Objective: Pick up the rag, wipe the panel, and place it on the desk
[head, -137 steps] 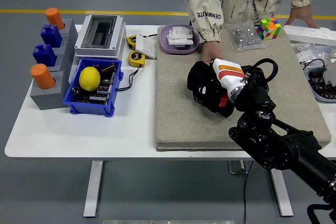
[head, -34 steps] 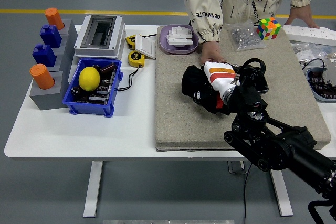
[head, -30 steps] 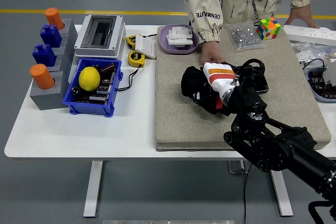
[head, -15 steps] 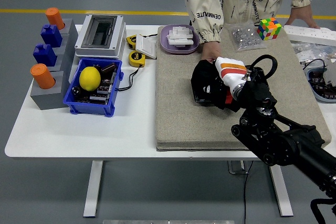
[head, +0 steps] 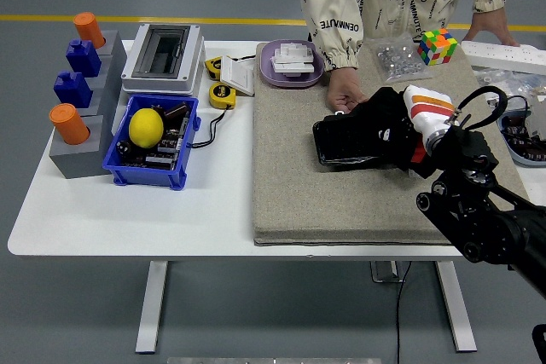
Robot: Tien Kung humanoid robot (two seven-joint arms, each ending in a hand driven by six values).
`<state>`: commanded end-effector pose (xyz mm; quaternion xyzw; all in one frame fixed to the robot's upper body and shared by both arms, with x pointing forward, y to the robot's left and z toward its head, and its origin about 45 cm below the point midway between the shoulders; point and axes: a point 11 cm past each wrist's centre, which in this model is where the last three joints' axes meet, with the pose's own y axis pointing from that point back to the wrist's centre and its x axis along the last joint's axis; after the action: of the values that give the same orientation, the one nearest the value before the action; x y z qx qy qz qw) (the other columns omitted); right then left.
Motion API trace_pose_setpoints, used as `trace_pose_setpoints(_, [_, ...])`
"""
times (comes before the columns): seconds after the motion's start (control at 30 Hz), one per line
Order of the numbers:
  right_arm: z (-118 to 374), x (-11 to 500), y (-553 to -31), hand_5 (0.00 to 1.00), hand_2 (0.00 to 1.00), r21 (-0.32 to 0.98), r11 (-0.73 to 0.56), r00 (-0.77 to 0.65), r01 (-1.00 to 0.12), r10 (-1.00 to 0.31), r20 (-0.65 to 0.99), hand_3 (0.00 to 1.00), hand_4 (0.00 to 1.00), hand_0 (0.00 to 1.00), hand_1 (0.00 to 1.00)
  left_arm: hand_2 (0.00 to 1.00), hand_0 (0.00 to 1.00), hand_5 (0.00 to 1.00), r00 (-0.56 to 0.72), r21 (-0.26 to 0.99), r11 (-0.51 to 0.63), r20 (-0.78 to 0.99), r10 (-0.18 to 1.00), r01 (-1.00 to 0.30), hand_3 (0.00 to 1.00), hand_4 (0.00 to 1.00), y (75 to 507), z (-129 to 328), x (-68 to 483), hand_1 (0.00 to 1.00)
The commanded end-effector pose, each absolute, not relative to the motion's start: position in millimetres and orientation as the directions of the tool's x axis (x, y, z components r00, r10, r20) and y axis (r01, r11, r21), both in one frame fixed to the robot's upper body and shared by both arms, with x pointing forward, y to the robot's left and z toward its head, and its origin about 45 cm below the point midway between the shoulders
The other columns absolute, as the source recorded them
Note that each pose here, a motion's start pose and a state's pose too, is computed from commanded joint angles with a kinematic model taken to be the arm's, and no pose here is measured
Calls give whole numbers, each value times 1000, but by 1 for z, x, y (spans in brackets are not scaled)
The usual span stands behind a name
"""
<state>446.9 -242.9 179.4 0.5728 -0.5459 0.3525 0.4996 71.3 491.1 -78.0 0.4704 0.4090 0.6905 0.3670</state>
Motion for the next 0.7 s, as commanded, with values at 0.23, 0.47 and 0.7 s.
trace_pose_setpoints(0.23, [185,448,-281,91,346,173,175,122,-969,-271,955,407,947,243,291,635,606,442,-291,910,-396,349,891,-121,560,633,491,-78,71,636])
trace_pose_setpoints(0.47, [177,435,-339,91,345,184,288,109,-940,-257,960,406,947,243,291,635,605,442,-297,912,-392,343,891,-121,560,633,489,-79,71,636])
trace_pose_setpoints(0.7, [178,424,-380,90,346,178,368,92,-913,-239,967,407,947,243,291,635,605,442,-299,912,-394,347,889,-113,560,633,490,-80,67,636])
